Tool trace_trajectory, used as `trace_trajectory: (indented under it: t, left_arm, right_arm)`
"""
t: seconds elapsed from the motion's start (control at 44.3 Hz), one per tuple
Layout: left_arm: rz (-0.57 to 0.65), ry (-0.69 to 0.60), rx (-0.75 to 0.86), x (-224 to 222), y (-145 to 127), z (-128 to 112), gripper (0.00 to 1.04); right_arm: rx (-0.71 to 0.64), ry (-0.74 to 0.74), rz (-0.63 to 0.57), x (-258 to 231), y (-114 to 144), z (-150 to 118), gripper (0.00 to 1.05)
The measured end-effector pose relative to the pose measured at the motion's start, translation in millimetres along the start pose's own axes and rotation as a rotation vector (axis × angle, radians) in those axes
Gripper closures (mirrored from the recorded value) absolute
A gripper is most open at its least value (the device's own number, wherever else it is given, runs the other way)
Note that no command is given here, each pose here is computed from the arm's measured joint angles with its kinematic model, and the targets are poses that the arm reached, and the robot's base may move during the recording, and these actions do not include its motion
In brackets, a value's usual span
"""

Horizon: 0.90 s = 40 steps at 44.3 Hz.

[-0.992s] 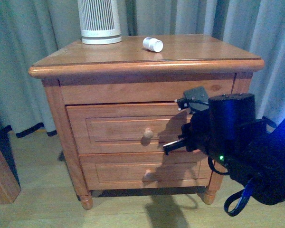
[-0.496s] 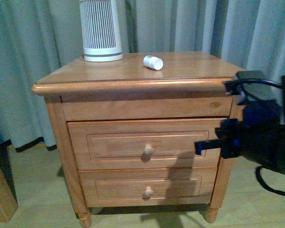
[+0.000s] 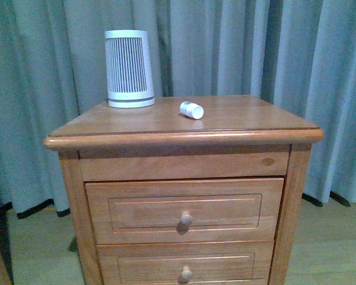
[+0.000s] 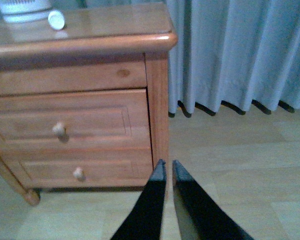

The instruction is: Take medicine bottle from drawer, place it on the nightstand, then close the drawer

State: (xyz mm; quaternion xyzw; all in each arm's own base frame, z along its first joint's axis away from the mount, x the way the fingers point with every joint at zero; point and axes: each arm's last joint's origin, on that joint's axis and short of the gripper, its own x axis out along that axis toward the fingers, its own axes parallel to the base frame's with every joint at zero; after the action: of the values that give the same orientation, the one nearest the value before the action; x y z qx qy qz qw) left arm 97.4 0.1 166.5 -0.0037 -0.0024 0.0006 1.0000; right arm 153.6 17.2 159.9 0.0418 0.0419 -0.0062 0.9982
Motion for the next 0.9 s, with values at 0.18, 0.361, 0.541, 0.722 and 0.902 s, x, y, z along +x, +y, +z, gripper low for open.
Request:
trace_trajectory:
  t: [0.18, 0.361, 0.541, 0.722, 0.902]
  left_arm:
    - [0.000, 0.000, 0.000, 0, 0, 0, 0.06]
    - [0.000, 0.000, 0.000, 0, 0, 0, 0.06]
    - [0.000, 0.000, 0.000, 0, 0, 0, 0.06]
    - [0.000, 0.000, 0.000, 0, 0, 0, 0.06]
    - [0.000, 0.000, 0.000, 0, 0, 0, 0.06]
  right_arm:
    - [-0.069, -0.050, 0.056, -52, -10, 2, 1.01]
    - [-0.077, -0.091, 0.016, -56, -17, 5, 1.01]
    - [-0.077, -0.092, 0.015, -57, -17, 5, 1.01]
    - [-0.077, -0.094, 0.015, -57, -17, 5, 1.01]
    - [-0.079, -0.094, 0.015, -57, -17, 5, 0.98]
